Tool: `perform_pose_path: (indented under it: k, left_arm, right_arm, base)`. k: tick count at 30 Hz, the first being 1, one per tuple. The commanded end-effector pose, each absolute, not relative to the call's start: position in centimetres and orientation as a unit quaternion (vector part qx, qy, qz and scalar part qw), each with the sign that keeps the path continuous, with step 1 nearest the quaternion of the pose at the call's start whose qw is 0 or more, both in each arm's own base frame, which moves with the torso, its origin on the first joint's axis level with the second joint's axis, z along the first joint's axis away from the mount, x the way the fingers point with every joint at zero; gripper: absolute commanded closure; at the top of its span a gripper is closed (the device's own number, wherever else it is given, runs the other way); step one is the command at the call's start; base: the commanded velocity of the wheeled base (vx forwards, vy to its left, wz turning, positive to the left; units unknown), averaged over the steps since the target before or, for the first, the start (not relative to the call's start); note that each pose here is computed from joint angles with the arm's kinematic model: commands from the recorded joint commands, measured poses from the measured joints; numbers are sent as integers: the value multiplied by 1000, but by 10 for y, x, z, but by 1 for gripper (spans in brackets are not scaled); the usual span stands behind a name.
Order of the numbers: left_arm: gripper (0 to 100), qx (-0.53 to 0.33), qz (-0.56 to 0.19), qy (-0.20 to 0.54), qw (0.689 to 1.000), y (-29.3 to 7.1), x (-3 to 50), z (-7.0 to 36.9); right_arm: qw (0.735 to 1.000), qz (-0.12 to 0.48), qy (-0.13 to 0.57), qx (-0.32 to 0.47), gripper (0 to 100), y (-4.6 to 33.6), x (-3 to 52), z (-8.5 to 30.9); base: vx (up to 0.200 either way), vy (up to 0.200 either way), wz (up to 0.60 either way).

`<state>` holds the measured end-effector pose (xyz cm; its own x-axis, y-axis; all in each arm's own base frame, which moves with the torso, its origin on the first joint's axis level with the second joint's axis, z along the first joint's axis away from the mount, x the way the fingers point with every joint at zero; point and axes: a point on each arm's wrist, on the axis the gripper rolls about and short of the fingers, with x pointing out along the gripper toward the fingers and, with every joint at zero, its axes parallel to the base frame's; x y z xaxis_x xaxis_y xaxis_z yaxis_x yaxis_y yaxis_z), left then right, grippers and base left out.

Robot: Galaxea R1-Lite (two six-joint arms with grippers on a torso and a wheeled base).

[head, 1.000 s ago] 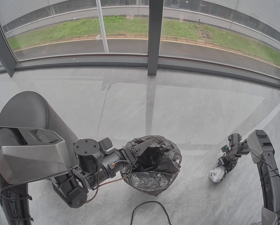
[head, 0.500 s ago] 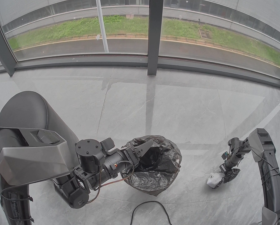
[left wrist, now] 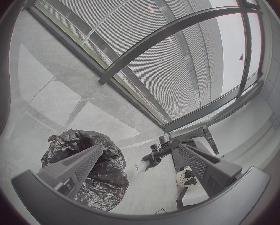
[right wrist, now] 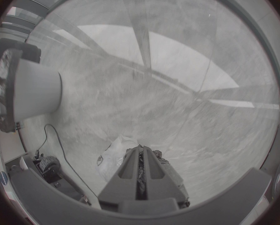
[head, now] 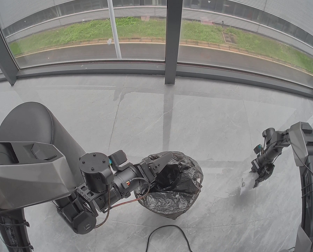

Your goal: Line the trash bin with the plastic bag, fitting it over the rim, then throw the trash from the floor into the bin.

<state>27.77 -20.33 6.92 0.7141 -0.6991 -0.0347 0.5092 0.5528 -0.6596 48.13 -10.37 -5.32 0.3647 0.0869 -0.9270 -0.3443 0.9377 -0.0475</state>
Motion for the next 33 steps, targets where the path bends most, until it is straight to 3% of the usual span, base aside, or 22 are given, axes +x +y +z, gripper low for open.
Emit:
perform_pose_path:
  k: [1,7,18,23,24,33]
  left_arm:
    - [0,-315,-356,130,870,-202,273,82]
    - [0,-317,-359,119,870,-202,271,89]
    - [0,-318,-349,115,874,-198,268,93]
    - [0,-319,-343,115,876,-198,269,91]
    - [0,-319,-340,114,877,-197,270,91]
    - [0,-325,-332,107,879,-190,265,98]
  right_arm:
    - [873,132,444,-150,100,-88,484,62]
    - [895,152,382,-175,100,-52,470,138]
    - [888,233,343,-197,100,48,401,243]
    - [865,288,352,-214,100,91,375,255]
    - [847,316,369,-216,100,115,364,253]
    - [789,392,408,-239,100,199,352,211]
  base:
    - [0,0,0]
    - [0,0,0]
    - [0,0,0]
    - [0,0,0]
    - [0,0,0]
    - [0,0,0]
